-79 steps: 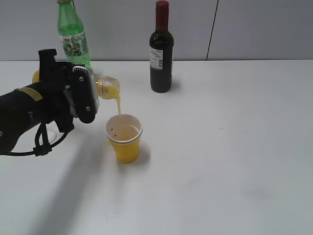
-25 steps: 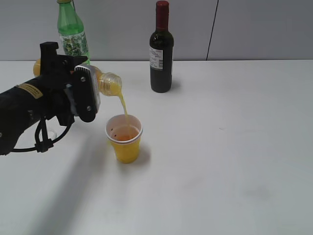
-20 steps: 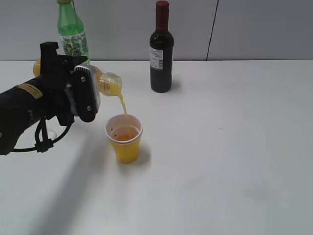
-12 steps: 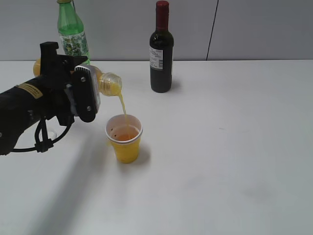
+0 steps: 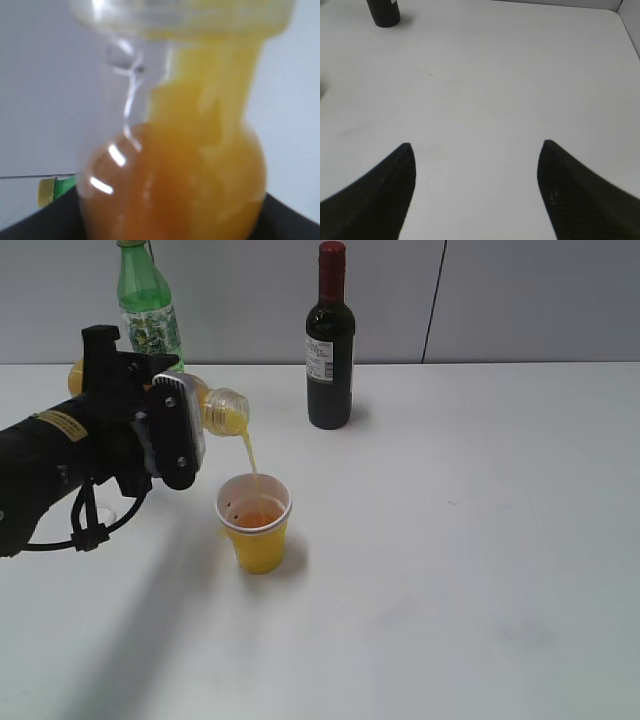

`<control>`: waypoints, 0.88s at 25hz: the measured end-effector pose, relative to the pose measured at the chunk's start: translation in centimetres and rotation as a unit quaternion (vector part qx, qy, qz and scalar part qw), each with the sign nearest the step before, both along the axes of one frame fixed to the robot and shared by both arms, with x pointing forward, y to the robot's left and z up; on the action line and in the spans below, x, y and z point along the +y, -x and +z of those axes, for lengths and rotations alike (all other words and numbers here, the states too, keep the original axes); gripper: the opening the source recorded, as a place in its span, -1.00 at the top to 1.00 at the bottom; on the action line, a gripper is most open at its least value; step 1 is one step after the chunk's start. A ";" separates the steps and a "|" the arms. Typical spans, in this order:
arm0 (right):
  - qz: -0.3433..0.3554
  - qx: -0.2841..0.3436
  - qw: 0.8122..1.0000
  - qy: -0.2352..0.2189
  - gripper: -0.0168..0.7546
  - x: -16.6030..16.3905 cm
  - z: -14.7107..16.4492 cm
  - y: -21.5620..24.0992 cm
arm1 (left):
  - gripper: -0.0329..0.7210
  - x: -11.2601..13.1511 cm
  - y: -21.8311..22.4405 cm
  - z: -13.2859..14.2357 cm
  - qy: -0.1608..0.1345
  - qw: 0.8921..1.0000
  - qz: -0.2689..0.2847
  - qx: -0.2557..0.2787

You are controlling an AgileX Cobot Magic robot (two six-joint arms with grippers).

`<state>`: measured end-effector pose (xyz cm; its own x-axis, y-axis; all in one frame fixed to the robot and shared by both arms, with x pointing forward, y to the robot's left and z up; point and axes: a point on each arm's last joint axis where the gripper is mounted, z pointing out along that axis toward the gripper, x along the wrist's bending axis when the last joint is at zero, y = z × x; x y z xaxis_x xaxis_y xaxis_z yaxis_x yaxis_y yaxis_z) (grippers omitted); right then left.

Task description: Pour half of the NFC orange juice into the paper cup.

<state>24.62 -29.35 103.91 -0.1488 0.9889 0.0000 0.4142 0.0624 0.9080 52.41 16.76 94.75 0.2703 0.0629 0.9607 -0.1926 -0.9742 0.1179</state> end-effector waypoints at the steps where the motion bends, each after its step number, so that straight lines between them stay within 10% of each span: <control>1: 0.000 0.000 1.000 0.000 -0.53 0.0 0.0 0.0 | -0.34 0.0 0.0 0.0 0.000 1.000 0.000 0.000; 7: 0.000 0.000 1.000 0.000 -0.53 0.0 0.0 0.0 | -0.34 -0.1 0.1 -0.4 0.040 0.999 0.008 0.030; 12: 0.000 0.000 1.000 0.000 -0.53 0.0 0.0 0.0 | -0.34 -0.2 0.2 -0.6 0.128 0.989 0.030 0.069; 22: 0.000 0.000 1.000 0.000 -0.53 0.0 0.0 0.0 | -0.34 -0.3 0.0 0.2 0.396 0.910 0.084 0.089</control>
